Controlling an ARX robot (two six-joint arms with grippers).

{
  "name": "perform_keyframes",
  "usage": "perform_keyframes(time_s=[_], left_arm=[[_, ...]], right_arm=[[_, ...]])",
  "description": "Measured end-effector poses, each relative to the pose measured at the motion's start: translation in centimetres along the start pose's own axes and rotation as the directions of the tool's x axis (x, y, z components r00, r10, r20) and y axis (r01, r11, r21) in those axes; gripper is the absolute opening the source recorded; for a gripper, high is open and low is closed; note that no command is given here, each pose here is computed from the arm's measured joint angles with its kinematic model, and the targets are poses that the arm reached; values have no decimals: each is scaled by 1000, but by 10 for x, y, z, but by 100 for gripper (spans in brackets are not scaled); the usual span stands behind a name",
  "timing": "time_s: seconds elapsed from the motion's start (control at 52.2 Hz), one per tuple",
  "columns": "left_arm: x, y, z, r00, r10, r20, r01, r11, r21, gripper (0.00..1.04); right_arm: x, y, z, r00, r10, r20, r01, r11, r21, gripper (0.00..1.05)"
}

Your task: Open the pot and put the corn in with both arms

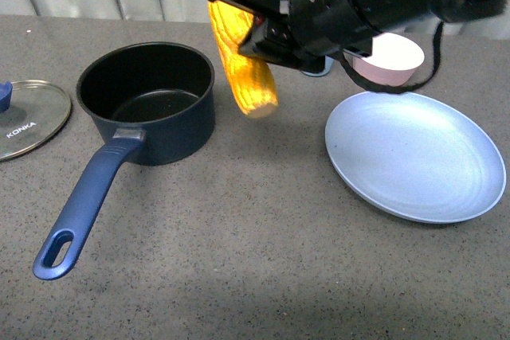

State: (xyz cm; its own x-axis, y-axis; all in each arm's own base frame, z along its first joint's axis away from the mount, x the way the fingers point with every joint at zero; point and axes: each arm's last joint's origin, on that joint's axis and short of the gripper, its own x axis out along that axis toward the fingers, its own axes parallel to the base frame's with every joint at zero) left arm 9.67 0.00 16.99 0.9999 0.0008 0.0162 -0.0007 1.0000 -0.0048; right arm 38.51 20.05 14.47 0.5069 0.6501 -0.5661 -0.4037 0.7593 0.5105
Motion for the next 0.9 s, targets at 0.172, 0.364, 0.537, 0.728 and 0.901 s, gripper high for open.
perform_keyframes(time_s=[0.172, 0.364, 0.537, 0.728, 0.901], left_arm=[[0, 0, 0, 1000, 0, 0, 0, 1000, 0, 98], [0, 0, 0, 1000, 0, 0, 0, 1000, 0, 98], [0, 0, 0, 1000, 0, 0, 0, 1000, 0, 98], [0, 0, 0, 1000, 0, 0, 0, 1000, 0, 98], [0, 0, 0, 1000, 0, 0, 0, 1000, 0, 98]], right_arm=[[41, 21, 29, 995, 89, -34, -88, 996, 21, 7], [69, 40, 34, 990, 113, -83, -112, 994, 15, 7], [86, 51, 33, 988, 109, -111, -109, 994, 8, 7], [101, 52, 33, 990, 77, -118, -76, 997, 15, 7], [105, 49, 30, 988, 61, -142, -58, 998, 23, 30]])
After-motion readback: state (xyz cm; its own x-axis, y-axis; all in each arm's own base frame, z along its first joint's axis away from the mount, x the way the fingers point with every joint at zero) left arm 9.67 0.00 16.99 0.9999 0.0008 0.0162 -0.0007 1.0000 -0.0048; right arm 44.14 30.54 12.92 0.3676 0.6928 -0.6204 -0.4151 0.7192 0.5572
